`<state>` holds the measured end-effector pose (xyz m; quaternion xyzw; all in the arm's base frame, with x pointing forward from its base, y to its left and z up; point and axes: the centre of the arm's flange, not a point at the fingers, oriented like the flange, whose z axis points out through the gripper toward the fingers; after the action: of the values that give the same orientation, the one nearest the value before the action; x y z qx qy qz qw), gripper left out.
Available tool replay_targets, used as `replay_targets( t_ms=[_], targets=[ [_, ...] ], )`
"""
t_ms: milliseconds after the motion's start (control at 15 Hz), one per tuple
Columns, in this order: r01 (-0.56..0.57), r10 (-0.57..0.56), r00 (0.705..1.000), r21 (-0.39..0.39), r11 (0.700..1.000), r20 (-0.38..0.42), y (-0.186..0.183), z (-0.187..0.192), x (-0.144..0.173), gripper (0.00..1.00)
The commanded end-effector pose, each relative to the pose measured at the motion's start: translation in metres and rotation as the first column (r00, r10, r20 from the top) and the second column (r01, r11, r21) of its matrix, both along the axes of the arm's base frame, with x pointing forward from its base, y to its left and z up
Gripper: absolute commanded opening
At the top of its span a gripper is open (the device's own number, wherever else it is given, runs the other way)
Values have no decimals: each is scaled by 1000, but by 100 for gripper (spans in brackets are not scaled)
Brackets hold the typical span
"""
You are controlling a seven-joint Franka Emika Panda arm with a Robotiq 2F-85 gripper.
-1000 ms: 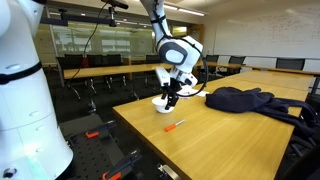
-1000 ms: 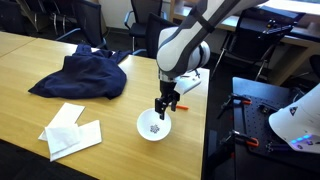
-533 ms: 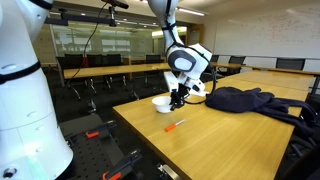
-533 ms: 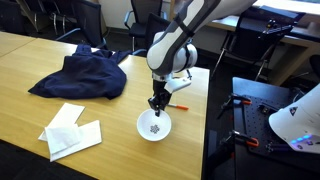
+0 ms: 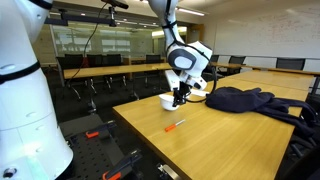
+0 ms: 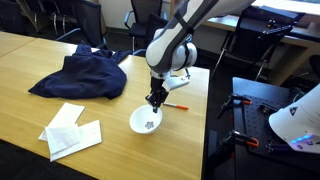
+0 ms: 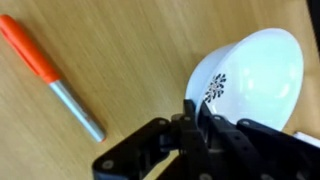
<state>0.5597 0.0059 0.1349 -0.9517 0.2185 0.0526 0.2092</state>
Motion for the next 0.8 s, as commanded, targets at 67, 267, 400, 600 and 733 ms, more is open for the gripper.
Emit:
replay_targets(
  t_ms=[67, 267, 400, 600, 733],
  targets=[
    [197, -198, 970, 20, 980, 143, -53, 27, -47, 2],
    [388, -385, 902, 25, 921, 196, -104, 28, -102, 2],
    [501, -498, 839, 43, 864, 221, -129, 28, -139, 2],
    [655, -641, 738, 5, 755, 212, -149, 30, -178, 2],
    [717, -698, 687, -35, 696, 204, -154, 30, -199, 2]
  ],
)
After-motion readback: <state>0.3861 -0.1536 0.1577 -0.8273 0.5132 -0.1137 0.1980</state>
